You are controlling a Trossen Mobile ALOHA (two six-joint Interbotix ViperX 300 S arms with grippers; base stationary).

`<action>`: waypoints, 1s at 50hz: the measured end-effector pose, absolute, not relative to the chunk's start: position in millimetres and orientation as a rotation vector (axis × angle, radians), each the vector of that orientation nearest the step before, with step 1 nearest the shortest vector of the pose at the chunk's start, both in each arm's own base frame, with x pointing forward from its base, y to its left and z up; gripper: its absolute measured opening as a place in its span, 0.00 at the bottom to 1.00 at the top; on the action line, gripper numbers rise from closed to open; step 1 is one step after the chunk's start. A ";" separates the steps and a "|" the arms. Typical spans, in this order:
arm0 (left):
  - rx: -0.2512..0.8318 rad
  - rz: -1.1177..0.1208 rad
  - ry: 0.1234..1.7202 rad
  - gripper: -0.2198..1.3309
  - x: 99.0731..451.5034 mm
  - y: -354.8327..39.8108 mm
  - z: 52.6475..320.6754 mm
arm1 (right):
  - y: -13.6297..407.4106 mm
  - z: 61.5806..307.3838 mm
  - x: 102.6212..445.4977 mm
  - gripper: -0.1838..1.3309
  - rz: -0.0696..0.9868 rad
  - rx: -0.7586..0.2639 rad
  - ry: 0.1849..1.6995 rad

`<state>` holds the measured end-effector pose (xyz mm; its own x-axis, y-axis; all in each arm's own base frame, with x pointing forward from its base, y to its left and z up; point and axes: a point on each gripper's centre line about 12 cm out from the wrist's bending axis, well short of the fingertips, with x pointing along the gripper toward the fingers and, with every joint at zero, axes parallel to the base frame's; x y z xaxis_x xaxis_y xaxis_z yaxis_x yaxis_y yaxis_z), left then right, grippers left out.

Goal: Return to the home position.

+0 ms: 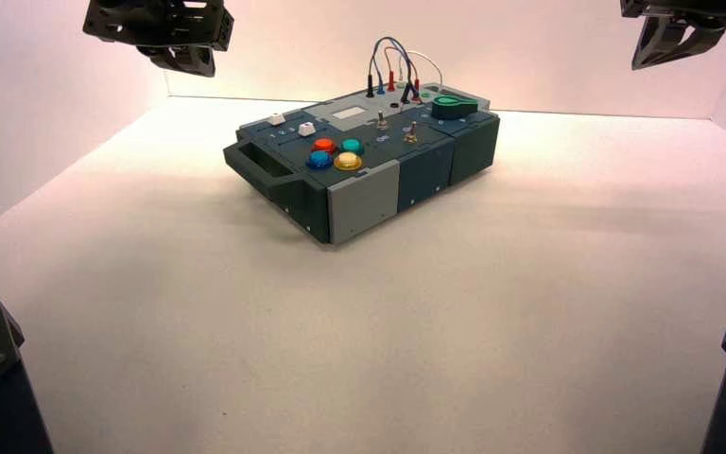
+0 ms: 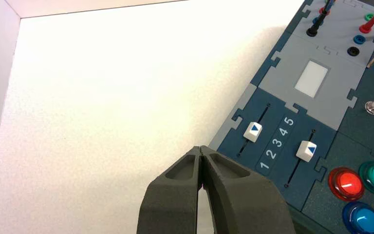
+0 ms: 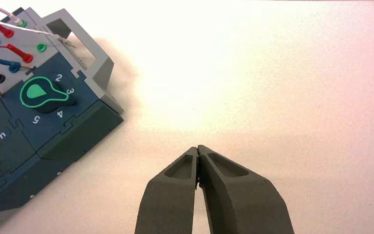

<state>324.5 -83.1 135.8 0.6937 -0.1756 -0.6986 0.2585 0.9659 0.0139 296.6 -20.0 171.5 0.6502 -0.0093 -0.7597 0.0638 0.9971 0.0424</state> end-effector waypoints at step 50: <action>0.118 -0.240 0.767 0.04 324.9 -81.1 136.2 | -9.3 176.4 294.7 0.03 -0.006 0.071 0.883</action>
